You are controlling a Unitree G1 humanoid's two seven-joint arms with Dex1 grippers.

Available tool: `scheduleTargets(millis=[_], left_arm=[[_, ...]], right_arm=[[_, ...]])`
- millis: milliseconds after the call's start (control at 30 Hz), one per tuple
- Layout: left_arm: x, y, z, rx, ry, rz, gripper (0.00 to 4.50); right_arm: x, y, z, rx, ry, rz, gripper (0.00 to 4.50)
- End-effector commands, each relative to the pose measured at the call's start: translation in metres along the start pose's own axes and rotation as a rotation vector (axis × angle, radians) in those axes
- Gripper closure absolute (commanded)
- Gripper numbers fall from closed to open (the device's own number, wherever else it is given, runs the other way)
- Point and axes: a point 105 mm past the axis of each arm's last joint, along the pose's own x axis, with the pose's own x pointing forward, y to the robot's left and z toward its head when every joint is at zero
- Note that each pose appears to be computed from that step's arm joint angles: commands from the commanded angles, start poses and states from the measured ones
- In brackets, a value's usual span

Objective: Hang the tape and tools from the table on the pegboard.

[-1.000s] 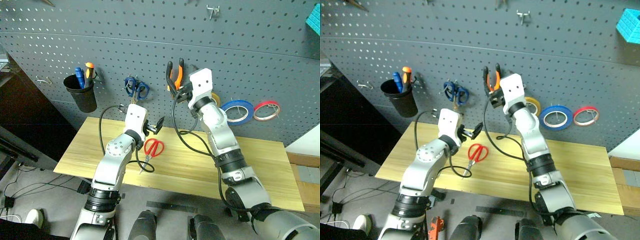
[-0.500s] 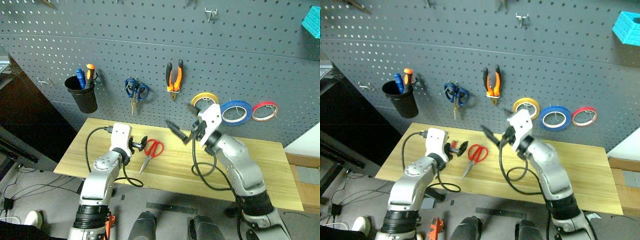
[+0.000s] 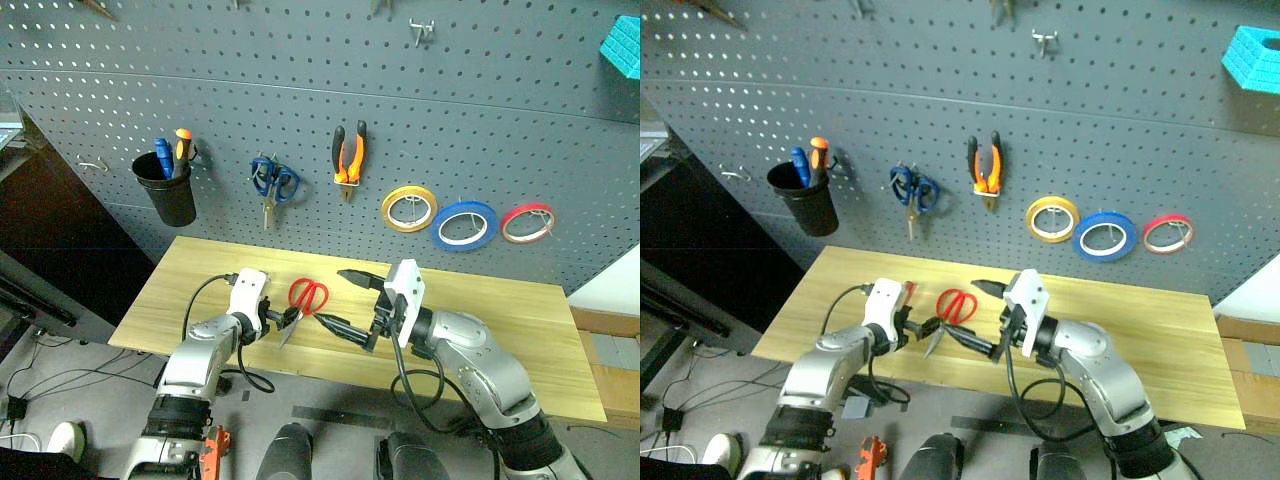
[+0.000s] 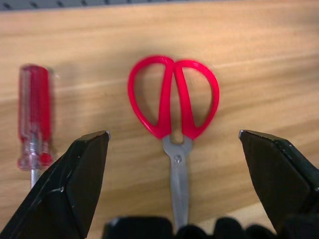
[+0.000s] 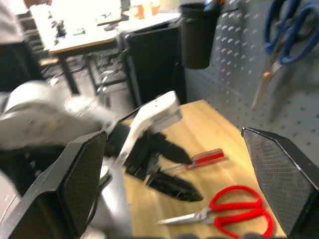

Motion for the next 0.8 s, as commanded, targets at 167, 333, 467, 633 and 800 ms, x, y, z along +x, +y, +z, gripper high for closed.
scheduleTargets(millis=[167, 333, 467, 633, 800], left_arm=[[0.015, -0.001, 0.006, 0.042, 0.029, -0.057, 0.00], [0.024, -0.006, 0.002, 0.067, 0.071, -0.107, 0.00], [0.028, -0.005, -0.001, 0.116, 0.107, -0.112, 0.00], [0.029, 0.002, -0.004, 0.129, 0.155, -0.078, 0.00], [0.025, 0.015, -0.005, 0.073, 0.171, 0.015, 0.00]], right_arm=[[-0.014, -0.003, -0.039, -0.095, 0.160, -0.007, 0.01], [-0.020, -0.015, -0.055, -0.116, 0.211, -0.065, 0.01], [-0.017, -0.020, -0.051, -0.127, 0.200, -0.090, 0.01], [-0.014, -0.020, -0.049, -0.127, 0.195, -0.087, 0.01], [-0.014, -0.023, -0.047, -0.129, 0.191, -0.091, 0.01]])
